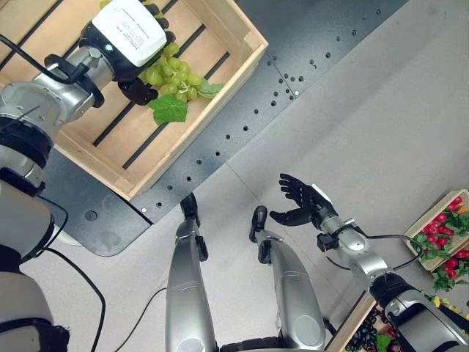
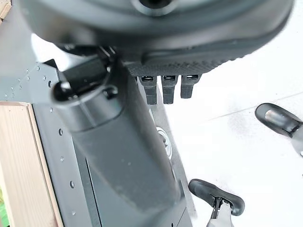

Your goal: Pick up the fruits from the basket on one side to the basket on the other side

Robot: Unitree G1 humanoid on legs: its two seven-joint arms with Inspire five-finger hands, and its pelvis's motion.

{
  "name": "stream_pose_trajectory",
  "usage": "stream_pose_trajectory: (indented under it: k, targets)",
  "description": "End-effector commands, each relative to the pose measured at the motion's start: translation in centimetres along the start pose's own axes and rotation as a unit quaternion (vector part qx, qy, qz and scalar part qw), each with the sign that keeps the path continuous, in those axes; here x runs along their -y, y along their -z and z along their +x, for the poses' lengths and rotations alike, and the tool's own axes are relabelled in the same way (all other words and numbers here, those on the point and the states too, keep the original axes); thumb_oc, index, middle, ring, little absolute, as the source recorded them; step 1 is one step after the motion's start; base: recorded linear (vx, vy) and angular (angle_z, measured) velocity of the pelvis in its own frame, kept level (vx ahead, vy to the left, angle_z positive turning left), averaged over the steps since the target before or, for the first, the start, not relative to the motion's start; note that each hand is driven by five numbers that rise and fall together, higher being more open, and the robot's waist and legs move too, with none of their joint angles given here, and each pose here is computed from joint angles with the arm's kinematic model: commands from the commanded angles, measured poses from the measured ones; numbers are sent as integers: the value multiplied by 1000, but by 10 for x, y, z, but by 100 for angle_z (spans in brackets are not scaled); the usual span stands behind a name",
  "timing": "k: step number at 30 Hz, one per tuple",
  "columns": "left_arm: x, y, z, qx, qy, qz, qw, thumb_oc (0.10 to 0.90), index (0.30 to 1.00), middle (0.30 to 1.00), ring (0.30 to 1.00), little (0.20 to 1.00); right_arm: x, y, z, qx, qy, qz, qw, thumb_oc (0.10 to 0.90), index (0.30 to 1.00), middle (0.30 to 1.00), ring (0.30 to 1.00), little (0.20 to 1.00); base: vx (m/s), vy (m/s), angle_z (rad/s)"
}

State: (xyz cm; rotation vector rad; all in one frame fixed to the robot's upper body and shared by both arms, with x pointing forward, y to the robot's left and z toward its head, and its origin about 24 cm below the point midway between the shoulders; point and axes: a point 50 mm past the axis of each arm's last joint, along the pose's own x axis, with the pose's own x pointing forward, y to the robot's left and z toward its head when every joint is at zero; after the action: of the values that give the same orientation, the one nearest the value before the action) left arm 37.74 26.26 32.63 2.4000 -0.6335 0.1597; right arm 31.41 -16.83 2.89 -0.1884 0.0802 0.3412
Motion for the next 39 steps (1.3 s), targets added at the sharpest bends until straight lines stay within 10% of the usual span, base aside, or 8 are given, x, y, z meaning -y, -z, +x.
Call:
stream_pose_trajectory:
  k: [1, 3, 4, 6, 23, 29, 33, 39]
  targets:
    - [7, -1, 1, 12, 39, 3, 999, 800, 900, 900, 900, 900, 19, -24, -3, 68, 40, 10, 997, 800, 900, 900, 900, 900, 0, 0, 0]
    - [7, -13, 3, 46, 38, -21, 998, 745, 818, 818, 818, 818, 19, -27, -3, 74, 42, 8, 996, 800, 900, 900, 900, 900, 0, 0, 0]
    - [6, -17, 4, 59, 35, -28, 997, 552, 528, 528, 528, 528, 20, -28, -2, 76, 44, 8, 996, 800, 900, 900, 900, 900, 0, 0, 0]
    - [2, -24, 6, 88, 33, -44, 995, 400, 300, 300, 300, 300, 21, -29, -2, 76, 48, 9, 996, 800, 900, 900, 900, 900, 0, 0, 0]
    - [10, -58, -1, 208, 56, -51, 975, 400, 300, 300, 300, 300, 33, -19, -9, 53, 70, 20, 996, 800, 900, 900, 900, 900, -7, -54, -3]
    - [16, -40, -5, 71, 19, -121, 990, 400, 300, 300, 300, 300, 38, -14, -16, 43, 78, 22, 996, 800, 900, 900, 900, 900, 3, -56, -6]
    - [27, -7, -29, -169, -112, -346, 916, 400, 300, 300, 300, 300, 28, 1, -32, 43, 82, 34, 995, 800, 900, 900, 900, 900, 5, -93, -5]
    - [60, -15, -72, -322, -217, -579, 717, 400, 300, 300, 300, 300, 7, 13, -46, 44, 76, 32, 996, 800, 900, 900, 900, 900, 54, -77, 2]
